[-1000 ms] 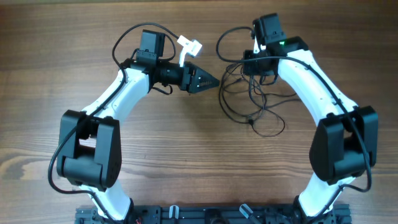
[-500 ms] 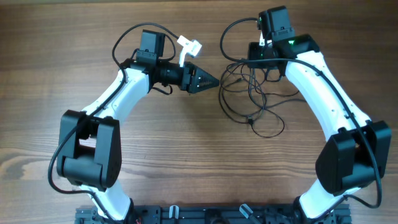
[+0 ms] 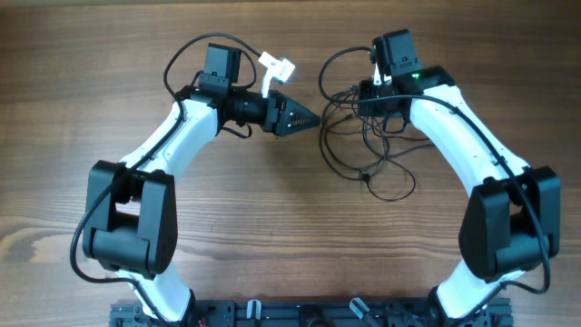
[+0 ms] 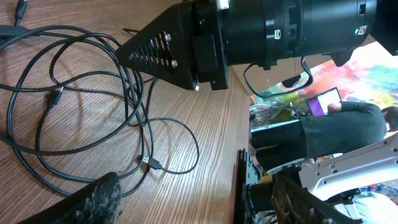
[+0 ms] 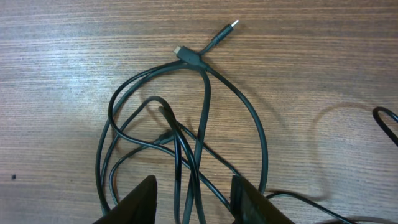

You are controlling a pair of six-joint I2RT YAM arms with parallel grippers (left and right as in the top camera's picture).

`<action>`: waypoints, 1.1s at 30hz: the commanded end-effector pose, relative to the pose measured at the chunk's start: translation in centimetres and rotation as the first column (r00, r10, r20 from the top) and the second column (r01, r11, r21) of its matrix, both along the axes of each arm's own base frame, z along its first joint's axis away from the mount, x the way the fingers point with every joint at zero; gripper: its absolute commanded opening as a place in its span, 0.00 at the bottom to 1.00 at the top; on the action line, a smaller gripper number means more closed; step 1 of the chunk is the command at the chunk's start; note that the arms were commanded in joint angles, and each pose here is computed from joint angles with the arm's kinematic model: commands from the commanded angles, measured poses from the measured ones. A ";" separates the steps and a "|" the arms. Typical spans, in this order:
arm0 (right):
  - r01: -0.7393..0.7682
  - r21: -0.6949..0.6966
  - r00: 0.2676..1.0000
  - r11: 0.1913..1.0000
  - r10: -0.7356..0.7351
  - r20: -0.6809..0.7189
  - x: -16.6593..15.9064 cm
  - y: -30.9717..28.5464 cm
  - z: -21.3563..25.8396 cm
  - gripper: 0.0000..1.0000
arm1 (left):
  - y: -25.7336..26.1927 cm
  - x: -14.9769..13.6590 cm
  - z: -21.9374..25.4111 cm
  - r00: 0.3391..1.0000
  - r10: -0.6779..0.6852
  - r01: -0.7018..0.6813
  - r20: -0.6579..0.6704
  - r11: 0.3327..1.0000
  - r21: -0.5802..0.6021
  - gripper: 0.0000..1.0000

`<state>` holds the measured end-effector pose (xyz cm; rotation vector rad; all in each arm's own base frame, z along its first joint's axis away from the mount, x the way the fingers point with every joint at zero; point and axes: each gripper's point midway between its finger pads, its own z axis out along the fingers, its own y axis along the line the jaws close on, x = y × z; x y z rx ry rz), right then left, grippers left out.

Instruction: Untangle cables

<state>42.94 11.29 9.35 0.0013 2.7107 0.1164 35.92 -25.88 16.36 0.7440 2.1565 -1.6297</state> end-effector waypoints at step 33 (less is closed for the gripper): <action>-0.057 0.165 0.907 0.985 -0.018 0.421 -4.6 -0.6 21.0 0.04 | -4.4 -1.5 7.7 0.922 -0.198 0.289 0.332 0.924 -0.252 0.76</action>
